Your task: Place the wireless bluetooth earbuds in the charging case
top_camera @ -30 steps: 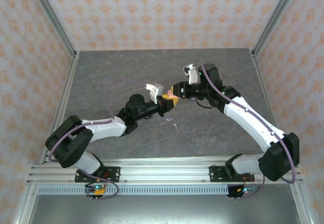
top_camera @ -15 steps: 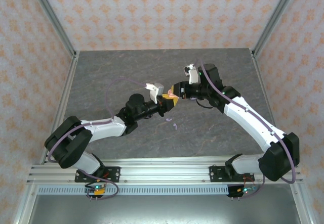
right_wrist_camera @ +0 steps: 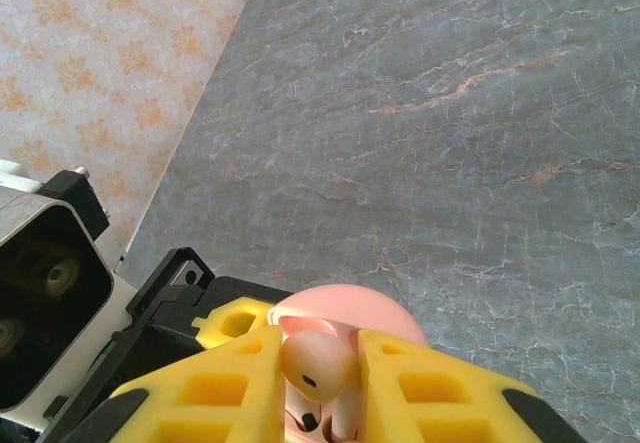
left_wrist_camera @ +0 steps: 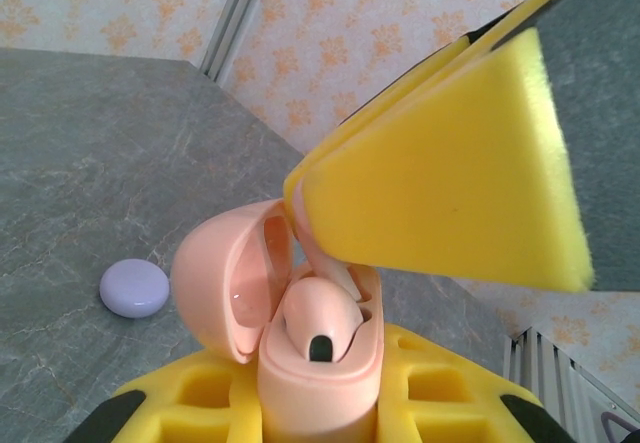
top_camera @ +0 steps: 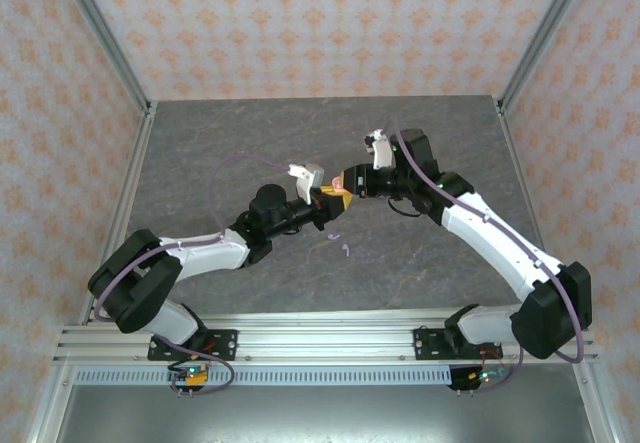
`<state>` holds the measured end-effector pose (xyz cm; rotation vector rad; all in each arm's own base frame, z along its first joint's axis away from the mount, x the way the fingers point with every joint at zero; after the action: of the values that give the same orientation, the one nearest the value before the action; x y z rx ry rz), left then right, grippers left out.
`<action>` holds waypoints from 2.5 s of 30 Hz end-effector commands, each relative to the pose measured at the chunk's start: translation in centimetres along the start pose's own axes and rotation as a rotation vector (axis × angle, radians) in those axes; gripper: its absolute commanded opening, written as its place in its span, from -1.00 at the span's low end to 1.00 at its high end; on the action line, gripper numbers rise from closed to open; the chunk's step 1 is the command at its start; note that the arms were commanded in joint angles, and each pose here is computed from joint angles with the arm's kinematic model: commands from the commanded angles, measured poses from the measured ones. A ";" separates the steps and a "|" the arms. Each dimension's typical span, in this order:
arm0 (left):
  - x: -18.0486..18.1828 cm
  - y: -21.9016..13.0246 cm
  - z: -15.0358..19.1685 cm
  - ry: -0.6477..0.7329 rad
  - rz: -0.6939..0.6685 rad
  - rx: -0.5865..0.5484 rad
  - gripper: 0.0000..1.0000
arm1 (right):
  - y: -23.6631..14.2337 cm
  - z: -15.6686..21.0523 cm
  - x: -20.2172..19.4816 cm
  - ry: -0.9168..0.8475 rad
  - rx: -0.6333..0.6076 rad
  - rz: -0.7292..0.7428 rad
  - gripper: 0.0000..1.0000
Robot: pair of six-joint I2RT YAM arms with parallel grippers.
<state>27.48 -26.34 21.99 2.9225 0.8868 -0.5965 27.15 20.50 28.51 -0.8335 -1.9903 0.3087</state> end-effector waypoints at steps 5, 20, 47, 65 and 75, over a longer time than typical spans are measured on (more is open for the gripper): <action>-1.2 -0.3 -3.3 0.032 0.008 -0.108 -0.94 | -0.7 0.8 0.1 -0.013 0.013 0.003 -0.45; -1.4 -0.3 -2.9 0.082 0.018 -0.050 -0.94 | -2.0 0.5 0.8 -0.026 -0.006 0.012 -0.18; 0.6 -1.7 0.0 0.185 -0.186 0.155 -0.94 | -3.2 -0.5 -4.8 0.125 -0.117 0.513 -0.08; 0.1 -8.5 -0.2 0.200 -0.368 0.279 -0.94 | -2.9 0.6 -19.5 0.349 0.179 0.902 -0.13; -0.5 -10.0 -0.7 0.209 -0.380 0.266 -0.93 | -0.7 0.1 -22.6 0.452 0.231 1.028 -0.23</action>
<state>22.43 -18.65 23.81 3.0993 1.4763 -0.4873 34.33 5.75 13.69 -1.4993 -1.0386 0.7945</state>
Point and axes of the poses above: each hand's point on the last joint's axis, 136 mm out from that joint toward the fingers, its own y axis out along the fingers, its own x axis along the line the jaws close on, z = x × y, the point moved 7 cm from there along -y, back along the fingers, and after that the axes turned 8 degrees about y, right-handed, at the moved point
